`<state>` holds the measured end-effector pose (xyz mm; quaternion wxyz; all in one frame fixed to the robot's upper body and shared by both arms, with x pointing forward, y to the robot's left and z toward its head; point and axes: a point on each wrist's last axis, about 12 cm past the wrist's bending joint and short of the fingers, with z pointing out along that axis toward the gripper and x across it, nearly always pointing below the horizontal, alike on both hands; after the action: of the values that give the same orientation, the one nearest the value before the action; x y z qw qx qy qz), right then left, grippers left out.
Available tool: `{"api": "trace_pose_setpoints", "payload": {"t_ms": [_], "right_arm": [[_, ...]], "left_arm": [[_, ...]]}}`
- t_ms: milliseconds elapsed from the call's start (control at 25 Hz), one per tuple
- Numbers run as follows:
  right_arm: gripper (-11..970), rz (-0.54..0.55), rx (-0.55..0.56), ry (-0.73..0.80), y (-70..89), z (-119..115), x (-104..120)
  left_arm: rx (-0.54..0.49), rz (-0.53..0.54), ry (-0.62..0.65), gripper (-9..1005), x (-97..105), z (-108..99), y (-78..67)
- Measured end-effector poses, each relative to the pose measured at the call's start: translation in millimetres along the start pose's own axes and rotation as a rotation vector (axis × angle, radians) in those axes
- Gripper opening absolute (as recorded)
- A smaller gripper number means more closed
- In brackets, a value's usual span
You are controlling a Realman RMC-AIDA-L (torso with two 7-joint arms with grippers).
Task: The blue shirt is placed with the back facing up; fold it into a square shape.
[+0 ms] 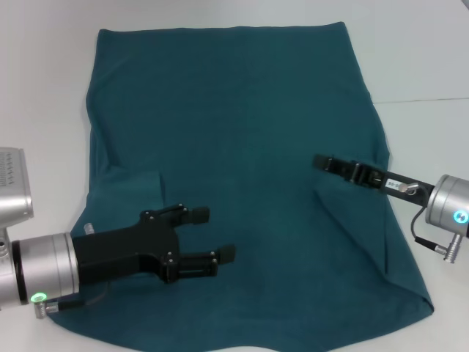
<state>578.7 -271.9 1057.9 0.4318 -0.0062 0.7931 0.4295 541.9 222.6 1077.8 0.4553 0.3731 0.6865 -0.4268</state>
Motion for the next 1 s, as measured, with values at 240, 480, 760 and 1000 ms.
{"api": "trace_pose_setpoints", "payload": {"t_ms": [240,480,760,1000], "right_arm": [[339,0.008,-0.005,-0.004,-0.6,-3,-4],[588,0.090,0.091,-0.013,-19.8,-23,-4],[810,0.174,0.124,0.026,-34.8,-55,-4],[838,0.263,0.101,0.080,-38.5,-82,-8]], "left_arm": [[-0.010,-0.006,0.002,887,2,-1,0.4],[-0.007,-0.007,0.002,887,2,0,0.4],[-0.003,-0.014,0.004,887,1,2,0.6],[0.000,-0.021,0.004,888,1,2,0.2]]}}
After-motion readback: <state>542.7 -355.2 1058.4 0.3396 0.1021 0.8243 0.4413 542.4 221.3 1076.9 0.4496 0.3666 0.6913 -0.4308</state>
